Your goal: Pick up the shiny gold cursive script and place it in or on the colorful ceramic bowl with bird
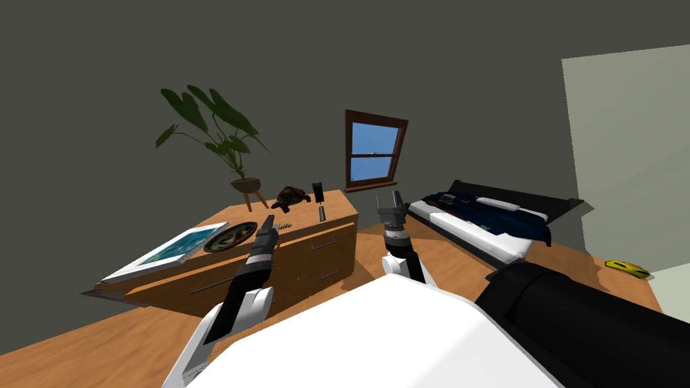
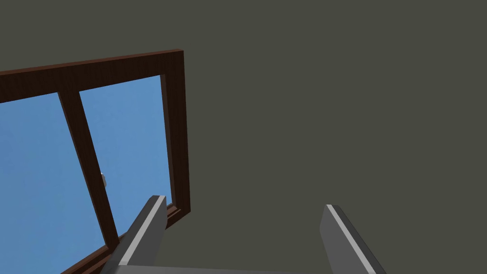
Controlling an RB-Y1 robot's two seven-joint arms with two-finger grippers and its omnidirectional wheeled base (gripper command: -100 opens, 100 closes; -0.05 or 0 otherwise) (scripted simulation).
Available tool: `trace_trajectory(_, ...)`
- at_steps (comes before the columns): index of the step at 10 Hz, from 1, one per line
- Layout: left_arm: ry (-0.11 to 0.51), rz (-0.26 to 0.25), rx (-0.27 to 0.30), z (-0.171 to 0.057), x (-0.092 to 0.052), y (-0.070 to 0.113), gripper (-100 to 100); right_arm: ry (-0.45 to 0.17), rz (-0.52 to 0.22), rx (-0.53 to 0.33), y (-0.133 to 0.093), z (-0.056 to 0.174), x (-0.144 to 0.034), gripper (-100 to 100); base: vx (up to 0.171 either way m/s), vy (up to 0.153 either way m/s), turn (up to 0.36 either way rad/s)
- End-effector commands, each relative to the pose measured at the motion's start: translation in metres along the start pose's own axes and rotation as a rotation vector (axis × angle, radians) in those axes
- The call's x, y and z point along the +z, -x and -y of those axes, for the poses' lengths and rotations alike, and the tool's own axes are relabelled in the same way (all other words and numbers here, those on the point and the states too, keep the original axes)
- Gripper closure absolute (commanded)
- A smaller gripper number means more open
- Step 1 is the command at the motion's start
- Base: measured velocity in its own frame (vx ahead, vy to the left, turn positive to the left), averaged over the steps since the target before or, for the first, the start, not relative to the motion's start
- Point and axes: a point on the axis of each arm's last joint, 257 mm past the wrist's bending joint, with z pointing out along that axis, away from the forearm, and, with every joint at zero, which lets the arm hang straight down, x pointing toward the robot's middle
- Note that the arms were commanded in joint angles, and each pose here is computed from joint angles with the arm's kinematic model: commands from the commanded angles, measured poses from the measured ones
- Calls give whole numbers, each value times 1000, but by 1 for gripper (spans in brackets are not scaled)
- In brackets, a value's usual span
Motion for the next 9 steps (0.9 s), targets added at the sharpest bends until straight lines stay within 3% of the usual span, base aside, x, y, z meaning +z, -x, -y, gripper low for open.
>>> trace_trajectory(1, 37, -11, -12, -13, 12, -4, -100, 0, 0, 0, 0, 0, 0, 0, -55, 23, 15)
trace_trajectory(4, 54, -24, -28, -16, 36, -8, -100, 0, 0, 0, 0, 0, 0, 0, -56, 25, 9)
trace_trajectory(5, 97, -31, -40, -32, 42, -10, -100, 0, 0, 0, 0, 0, 0, 0, -71, 31, 14)
trace_trajectory(7, 85, -35, -43, -23, 53, -12, -100, 0, 0, 0, 0, 0, 0, 0, -42, 15, 4)
trace_trajectory(8, 136, -40, -55, -42, 59, -13, -100, 0, 0, 0, 0, 0, 0, 0, -46, 25, 19)
trace_trajectory(9, 127, -44, -57, -34, 68, -15, -100, 0, 0, 0, 0, 0, 0, 0, -53, 27, 4)
